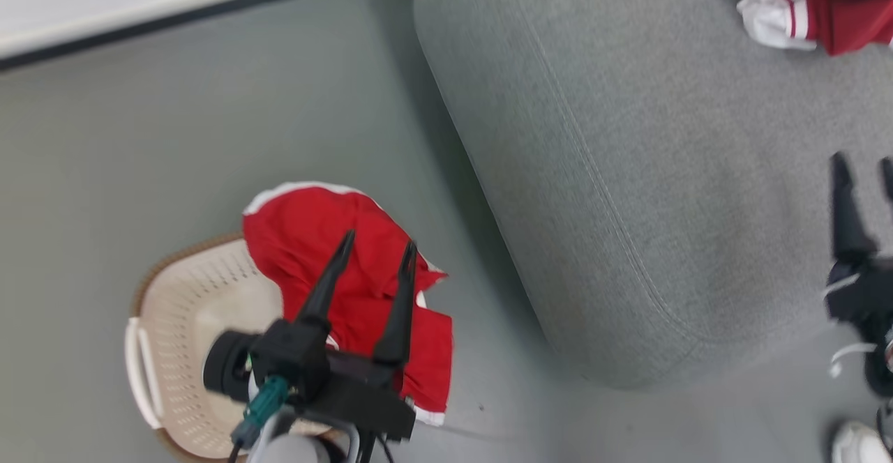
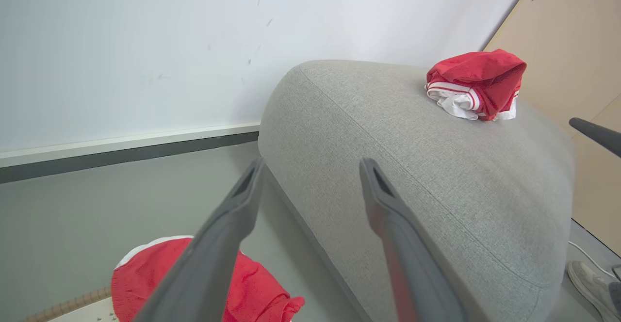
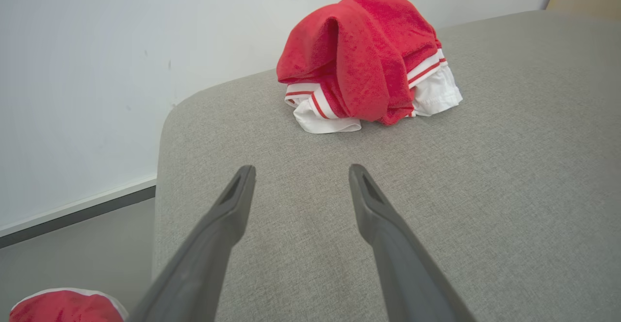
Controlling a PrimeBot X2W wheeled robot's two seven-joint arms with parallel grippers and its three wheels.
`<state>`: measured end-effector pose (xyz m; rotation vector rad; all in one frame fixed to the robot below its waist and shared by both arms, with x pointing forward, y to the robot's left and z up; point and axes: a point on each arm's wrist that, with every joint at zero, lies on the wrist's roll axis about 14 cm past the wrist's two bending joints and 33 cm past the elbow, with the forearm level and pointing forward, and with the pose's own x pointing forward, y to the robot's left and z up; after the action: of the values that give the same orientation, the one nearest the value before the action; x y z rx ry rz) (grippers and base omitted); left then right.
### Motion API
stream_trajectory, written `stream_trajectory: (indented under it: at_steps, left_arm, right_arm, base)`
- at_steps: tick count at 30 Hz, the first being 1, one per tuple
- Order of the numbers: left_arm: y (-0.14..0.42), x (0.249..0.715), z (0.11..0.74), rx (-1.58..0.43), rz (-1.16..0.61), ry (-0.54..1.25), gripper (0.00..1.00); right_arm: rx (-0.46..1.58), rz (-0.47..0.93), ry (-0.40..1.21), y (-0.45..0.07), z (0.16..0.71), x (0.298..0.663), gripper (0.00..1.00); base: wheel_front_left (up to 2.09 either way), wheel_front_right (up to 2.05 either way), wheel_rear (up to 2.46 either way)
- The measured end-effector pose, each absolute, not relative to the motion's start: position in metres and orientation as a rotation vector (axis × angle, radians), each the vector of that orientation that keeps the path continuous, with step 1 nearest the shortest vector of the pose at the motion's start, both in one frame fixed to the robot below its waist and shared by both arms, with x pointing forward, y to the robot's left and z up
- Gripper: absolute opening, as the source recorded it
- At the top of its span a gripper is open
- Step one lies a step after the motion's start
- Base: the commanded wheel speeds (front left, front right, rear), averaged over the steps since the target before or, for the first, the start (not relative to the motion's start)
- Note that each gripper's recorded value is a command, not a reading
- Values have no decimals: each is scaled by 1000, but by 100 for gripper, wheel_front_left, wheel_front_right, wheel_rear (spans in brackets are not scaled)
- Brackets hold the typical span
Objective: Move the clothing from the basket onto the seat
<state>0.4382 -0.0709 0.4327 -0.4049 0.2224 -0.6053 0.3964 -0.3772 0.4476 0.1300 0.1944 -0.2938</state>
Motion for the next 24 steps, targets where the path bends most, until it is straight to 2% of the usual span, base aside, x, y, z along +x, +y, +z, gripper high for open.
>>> stream_trajectory:
  at_steps: [10, 18, 24]
  left_arm:
    - [-21, 421, 442, -372, -472, 195, 100]
    - [34, 401, 453, -339, -339, 161, 100]
    - [61, 390, 468, -336, -271, 110, 100]
  right_arm:
    - [155, -194, 195, -315, 438, 360, 100]
    - [177, -85, 134, -263, 453, 351, 100]
    - [155, 2, 38, -237, 482, 361, 100]
  base:
    - [0, 0, 0]
    - [0, 0, 0]
    - [0, 0, 0]
